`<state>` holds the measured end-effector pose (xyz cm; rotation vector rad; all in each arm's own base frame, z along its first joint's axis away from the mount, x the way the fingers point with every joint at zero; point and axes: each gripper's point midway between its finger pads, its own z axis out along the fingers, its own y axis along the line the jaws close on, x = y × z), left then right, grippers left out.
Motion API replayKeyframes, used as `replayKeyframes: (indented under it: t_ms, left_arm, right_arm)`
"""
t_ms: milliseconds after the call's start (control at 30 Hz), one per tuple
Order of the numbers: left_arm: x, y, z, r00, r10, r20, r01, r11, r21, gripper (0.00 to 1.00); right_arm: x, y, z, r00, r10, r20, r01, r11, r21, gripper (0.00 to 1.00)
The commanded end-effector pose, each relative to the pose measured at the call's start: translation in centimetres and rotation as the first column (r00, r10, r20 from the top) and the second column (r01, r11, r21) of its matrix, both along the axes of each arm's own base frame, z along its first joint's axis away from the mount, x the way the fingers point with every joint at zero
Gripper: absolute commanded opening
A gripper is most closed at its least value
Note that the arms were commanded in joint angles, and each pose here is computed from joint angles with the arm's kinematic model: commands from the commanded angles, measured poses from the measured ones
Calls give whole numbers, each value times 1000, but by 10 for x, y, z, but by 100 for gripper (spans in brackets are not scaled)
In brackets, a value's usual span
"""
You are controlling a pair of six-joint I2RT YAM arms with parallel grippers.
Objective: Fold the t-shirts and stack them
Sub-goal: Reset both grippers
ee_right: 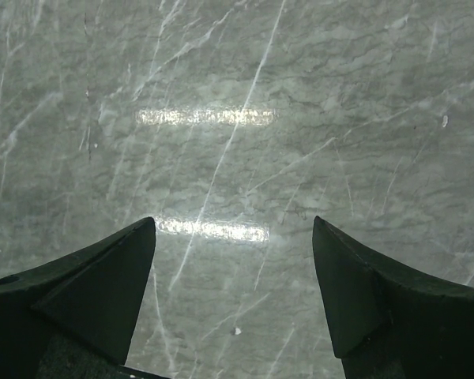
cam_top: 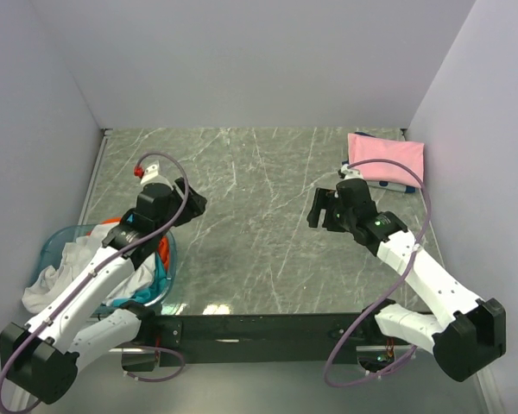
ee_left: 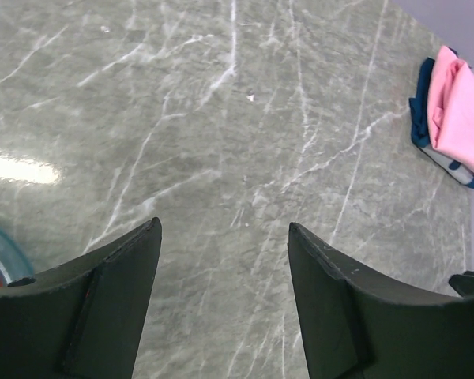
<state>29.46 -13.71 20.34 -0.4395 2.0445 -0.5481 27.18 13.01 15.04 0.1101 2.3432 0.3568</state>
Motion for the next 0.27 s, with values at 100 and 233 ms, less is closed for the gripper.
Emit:
replayKeyframes:
  t_ms: [100,233]
  left_arm:
    - [-10,19,4,996,82,21,-82,997,0,70]
    - [-14,28,4,993,113,34,-113,994,13,71]
  right_arm:
    - [6,4,12,998,-20,63,18,999,29,86]
    - [5,5,12,998,-17,62,15,999,31,86]
